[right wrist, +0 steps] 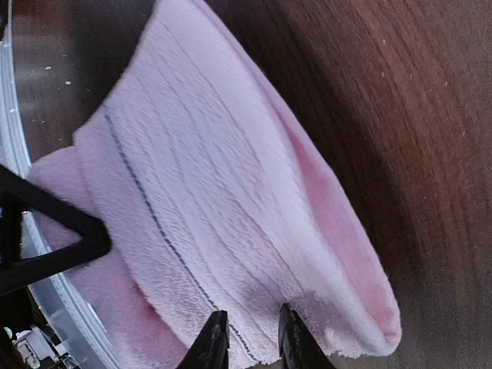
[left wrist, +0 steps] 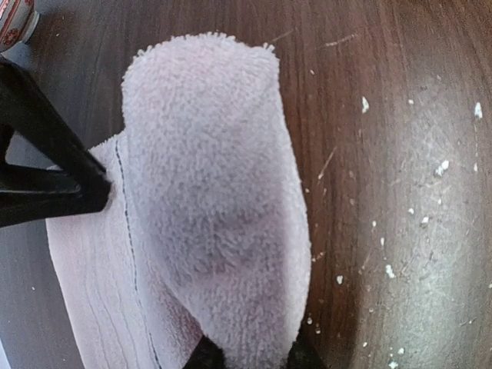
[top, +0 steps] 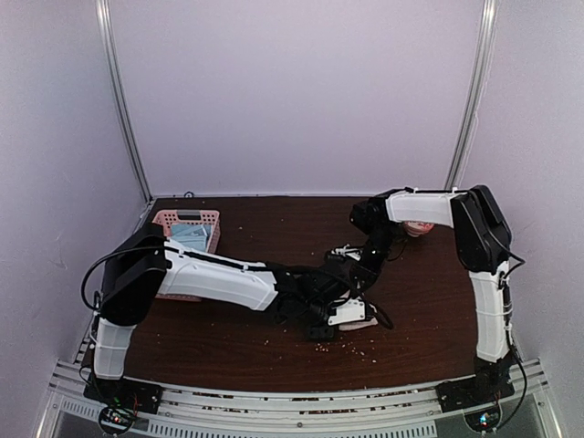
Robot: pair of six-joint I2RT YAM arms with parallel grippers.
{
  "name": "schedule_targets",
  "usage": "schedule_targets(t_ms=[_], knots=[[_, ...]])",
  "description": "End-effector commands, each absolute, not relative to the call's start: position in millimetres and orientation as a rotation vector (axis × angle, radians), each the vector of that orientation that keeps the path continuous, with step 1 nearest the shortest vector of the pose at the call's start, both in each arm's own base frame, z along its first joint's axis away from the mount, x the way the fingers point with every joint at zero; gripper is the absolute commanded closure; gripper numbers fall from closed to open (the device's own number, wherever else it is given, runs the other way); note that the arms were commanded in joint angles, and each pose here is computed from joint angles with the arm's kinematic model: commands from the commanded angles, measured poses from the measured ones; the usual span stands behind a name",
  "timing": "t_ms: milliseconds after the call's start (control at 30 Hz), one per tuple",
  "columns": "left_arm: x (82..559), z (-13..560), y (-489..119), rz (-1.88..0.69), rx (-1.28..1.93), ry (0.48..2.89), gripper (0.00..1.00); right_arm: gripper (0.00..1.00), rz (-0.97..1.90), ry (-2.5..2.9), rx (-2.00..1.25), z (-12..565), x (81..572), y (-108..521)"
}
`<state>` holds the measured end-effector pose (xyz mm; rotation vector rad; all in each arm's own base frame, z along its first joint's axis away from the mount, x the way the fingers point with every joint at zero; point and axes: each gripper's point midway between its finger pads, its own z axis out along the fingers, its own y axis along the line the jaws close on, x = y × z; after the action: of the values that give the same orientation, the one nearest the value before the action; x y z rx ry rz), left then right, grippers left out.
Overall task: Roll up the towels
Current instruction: Roll the towel at the center of the board.
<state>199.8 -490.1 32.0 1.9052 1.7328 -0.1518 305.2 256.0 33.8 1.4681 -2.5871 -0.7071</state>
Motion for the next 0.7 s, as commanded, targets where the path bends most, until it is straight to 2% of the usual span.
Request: schedule_targets(t_ms=[0,200,300,367,500,567,667], knots=[[185,0,-485,-0.350,1.950,1.919,0.83,0.76,-0.884,-2.569,1.558,97,322,255],[178,-3,-493,-0.562,1.957,2.069,0.85,0.73,-0.855,-2.900,1.607,197,370,220],[175,-8,-496,-0.700,1.955,2.160,0.84,0.72,-0.942,-3.041,1.651,252,376,204],[173,-15,-495,-0.792,1.943,2.232,0.84,0.71,-1.075,-3.070,1.776,295,358,203],[174,-25,-493,-0.996,1.870,2.383,0.85,0.68,-1.283,-2.918,2.126,330,300,215],[173,-26,-491,-1.120,1.821,2.447,0.85,0.69,-1.242,-2.833,2.335,329,272,222],[178,-24,-489,-1.235,1.753,2.505,0.86,0.62,-1.026,-2.647,2.636,303,228,245]])
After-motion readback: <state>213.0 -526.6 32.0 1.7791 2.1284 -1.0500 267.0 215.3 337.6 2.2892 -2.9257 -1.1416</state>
